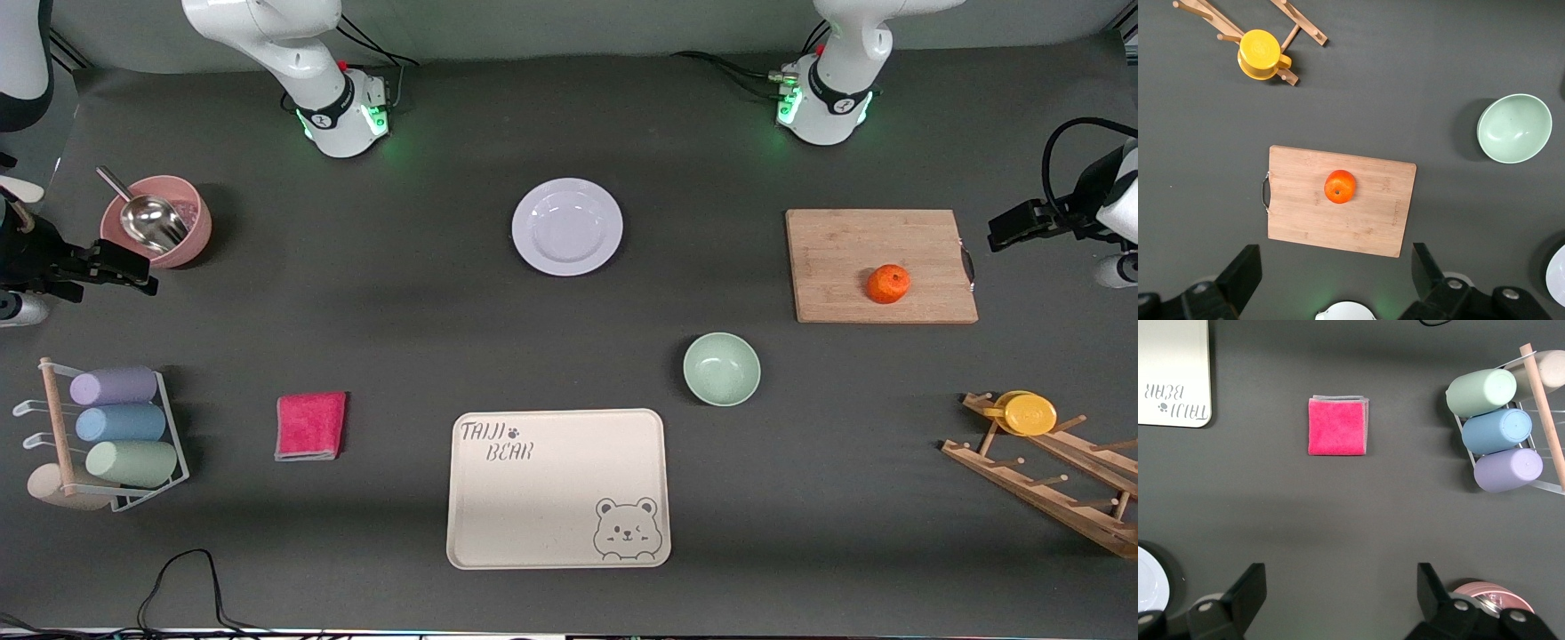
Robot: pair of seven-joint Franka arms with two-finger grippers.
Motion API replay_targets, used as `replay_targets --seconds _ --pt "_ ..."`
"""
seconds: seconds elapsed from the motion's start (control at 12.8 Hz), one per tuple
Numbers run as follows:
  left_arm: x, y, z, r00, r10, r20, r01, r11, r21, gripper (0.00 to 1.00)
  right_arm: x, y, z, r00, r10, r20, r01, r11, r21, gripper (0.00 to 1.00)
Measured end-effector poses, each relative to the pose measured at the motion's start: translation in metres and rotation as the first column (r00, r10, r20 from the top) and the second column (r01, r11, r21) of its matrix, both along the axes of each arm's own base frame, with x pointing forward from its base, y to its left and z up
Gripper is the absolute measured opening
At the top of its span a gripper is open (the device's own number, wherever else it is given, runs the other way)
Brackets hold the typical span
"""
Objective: Place orange and plate with both arms
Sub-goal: 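Move the left gripper toward the orange and the right gripper toward the plate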
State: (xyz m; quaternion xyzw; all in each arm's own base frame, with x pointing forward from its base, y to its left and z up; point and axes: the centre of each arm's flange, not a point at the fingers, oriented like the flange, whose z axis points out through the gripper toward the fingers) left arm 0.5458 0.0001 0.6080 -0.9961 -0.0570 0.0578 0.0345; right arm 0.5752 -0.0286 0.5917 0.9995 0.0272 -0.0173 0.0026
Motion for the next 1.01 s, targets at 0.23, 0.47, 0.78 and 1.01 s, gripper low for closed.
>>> replay_targets --seconds 0.23,0.47,0.78,1.01 --pt "0.0 -0.001 0.002 1.0 -0.001 0.002 0.001 1.0 0.0 1.0 0.0 0.0 -0.001 1.0 0.0 -0.002 0.0 1.0 0.0 1.0" --pt "0.0 0.003 0.001 1.0 0.01 0.002 -0.01 1.0 0.001 1.0 0.0 -0.003 -0.001 1.0 -0.005 -0.002 0.005 1.0 0.0 1.0" --pt "0.004 0.007 -0.006 1.0 0.015 -0.013 -0.015 1.0 0.007 1.0 0.0 -0.004 -0.001 1.0 -0.008 -0.002 0.008 1.0 0.0 1.0" --pt "-0.003 0.016 -0.009 0.997 0.033 -0.07 -0.031 0.999 0.017 1.0 -0.002 -0.003 -0.002 1.0 -0.007 -0.006 0.007 1.0 0.0 1.0"
